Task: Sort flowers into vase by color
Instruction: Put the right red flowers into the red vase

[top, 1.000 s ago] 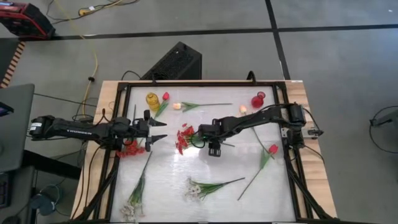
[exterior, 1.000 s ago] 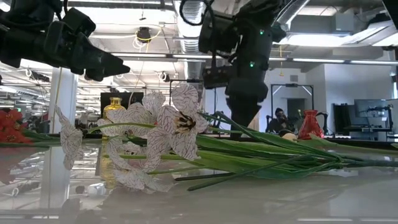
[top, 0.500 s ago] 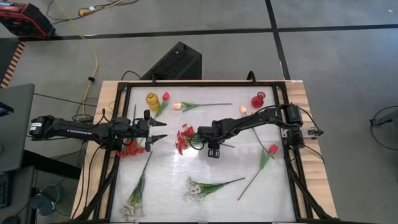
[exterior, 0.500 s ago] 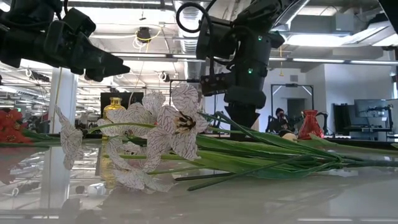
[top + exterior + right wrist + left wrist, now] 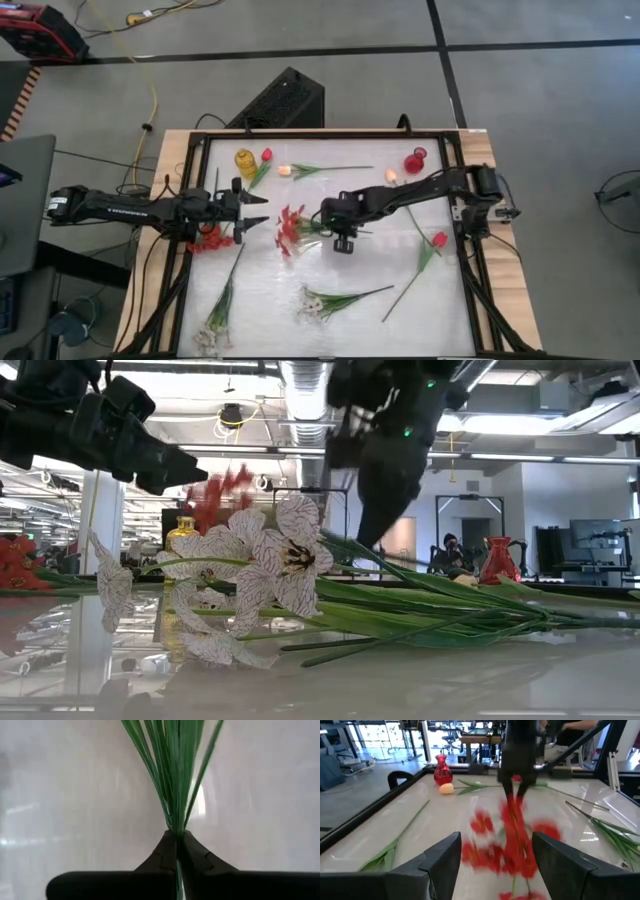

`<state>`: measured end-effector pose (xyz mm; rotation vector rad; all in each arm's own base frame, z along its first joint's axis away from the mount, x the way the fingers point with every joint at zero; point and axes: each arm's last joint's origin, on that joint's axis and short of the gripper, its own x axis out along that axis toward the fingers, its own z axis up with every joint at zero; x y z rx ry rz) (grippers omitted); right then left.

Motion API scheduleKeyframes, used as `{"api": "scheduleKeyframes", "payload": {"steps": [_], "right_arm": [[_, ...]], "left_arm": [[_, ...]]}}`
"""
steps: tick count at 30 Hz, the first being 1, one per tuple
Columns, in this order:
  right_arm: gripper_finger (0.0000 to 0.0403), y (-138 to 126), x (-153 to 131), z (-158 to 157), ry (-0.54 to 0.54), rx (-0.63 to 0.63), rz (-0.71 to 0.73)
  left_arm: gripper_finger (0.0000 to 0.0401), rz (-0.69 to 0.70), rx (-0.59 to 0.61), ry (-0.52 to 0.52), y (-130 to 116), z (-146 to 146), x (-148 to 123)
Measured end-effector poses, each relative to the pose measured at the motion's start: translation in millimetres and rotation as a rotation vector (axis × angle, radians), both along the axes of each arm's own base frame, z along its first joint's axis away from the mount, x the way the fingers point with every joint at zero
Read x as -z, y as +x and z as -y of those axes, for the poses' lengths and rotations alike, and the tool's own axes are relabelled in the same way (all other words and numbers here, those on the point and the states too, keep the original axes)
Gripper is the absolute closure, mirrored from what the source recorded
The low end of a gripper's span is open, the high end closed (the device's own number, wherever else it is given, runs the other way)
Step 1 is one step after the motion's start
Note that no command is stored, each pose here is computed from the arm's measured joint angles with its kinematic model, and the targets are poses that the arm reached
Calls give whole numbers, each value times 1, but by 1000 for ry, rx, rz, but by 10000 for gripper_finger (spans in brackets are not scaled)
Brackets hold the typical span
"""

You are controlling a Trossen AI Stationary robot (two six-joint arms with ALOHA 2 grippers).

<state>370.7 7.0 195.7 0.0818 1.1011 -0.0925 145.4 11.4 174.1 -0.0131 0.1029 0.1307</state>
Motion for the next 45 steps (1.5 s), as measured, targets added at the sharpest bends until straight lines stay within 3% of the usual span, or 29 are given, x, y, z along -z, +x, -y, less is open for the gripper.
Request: {"api": "scheduleKeyframes", "payload": {"steps": [3, 8, 17, 21, 24, 27, 31, 37, 45], "right_arm": [[375, -19, -16, 13, -5, 30, 110], [375, -80, -41, 46, -56, 210, 297], [375, -187, -65, 72, -336, 586, 699], [375, -218, -63, 78, -480, 742, 884], [375, -232, -57, 82, -575, 807, 971], [375, -241, -51, 87, -652, 843, 1030], [375, -248, -42, 96, -735, 893, 975], [375, -256, -32, 105, -784, 961, 914], [376, -260, -27, 112, -758, 1031, 927]], "left_arm": [[168, -17, -5, -27, 0, 0, 2], [168, -49, -7, -59, -1, 0, 5], [168, -57, -26, -79, -1, 0, 7], [168, -48, -158, -79, -2, -4, 6], [168, -43, -258, -72, -3, -7, 6], [168, -42, -274, -70, -3, -7, 6], [168, -42, -266, -72, -3, -7, 6], [168, -46, -260, -73, -3, -7, 7], [168, -49, -257, -71, -3, -7, 7]]}}
